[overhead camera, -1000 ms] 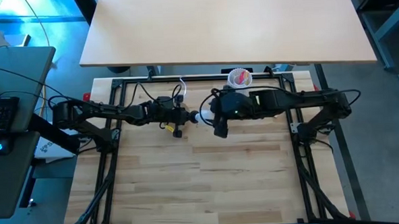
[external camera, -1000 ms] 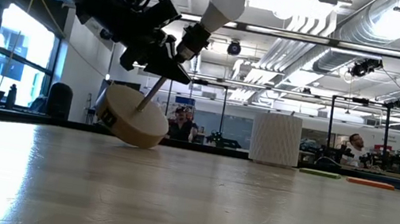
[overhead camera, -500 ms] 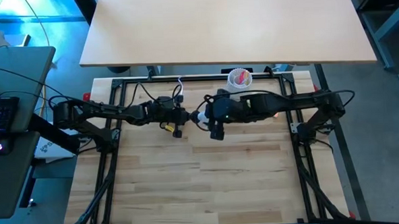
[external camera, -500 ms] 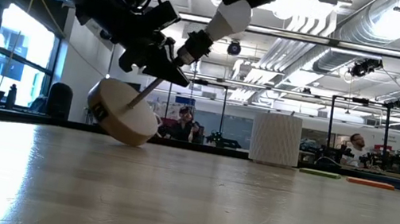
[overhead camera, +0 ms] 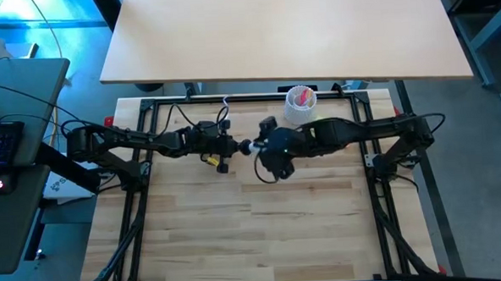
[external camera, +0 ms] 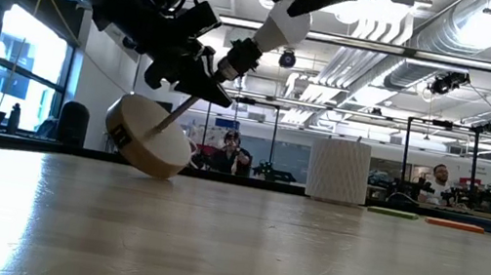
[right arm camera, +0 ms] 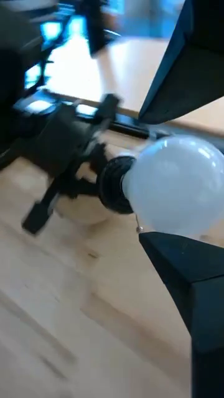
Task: Screw lightbulb
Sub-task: Remove the lightbulb from the lamp
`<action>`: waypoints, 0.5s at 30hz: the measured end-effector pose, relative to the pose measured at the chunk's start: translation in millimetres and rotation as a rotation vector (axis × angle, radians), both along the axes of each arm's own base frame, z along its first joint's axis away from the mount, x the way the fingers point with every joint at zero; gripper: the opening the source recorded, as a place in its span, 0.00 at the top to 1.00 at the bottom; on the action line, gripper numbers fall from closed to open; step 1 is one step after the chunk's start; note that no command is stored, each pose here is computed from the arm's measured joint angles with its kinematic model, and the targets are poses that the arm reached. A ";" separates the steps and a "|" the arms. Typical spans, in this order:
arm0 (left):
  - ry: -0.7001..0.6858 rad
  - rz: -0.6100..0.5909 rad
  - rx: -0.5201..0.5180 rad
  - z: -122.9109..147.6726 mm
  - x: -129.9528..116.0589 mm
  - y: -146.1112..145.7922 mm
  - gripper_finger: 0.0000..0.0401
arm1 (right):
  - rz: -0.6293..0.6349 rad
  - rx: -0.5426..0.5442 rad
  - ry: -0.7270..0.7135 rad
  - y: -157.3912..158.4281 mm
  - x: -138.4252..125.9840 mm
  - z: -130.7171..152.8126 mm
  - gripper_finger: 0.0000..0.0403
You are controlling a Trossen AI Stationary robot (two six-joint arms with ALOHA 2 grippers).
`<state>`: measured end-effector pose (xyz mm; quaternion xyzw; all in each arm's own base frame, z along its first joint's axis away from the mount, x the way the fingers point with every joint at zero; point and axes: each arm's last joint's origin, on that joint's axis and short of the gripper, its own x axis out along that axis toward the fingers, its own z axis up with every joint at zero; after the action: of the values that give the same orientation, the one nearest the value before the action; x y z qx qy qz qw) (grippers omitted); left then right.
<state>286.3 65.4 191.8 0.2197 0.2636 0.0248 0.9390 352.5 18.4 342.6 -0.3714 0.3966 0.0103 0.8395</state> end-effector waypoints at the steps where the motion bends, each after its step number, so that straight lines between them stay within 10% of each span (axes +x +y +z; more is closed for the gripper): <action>1: 0.000 -0.002 -0.001 0.0 0.0 -0.2 0.95 | 0.063 -0.039 0.022 2.6 -0.2 -0.3 0.27; 7: -0.002 -0.004 0.000 0.7 0.3 -0.3 0.95 | 0.226 -0.220 0.029 34.6 -1.6 2.8 0.27; 15: -0.001 0.000 0.001 0.8 0.3 0.0 0.95 | -0.395 -0.020 -0.281 52.2 -9.0 9.2 0.27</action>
<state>286.6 65.4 192.6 0.2201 0.2633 0.0250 0.9389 343.5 70.6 351.7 -0.2927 0.3412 -0.2099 0.8683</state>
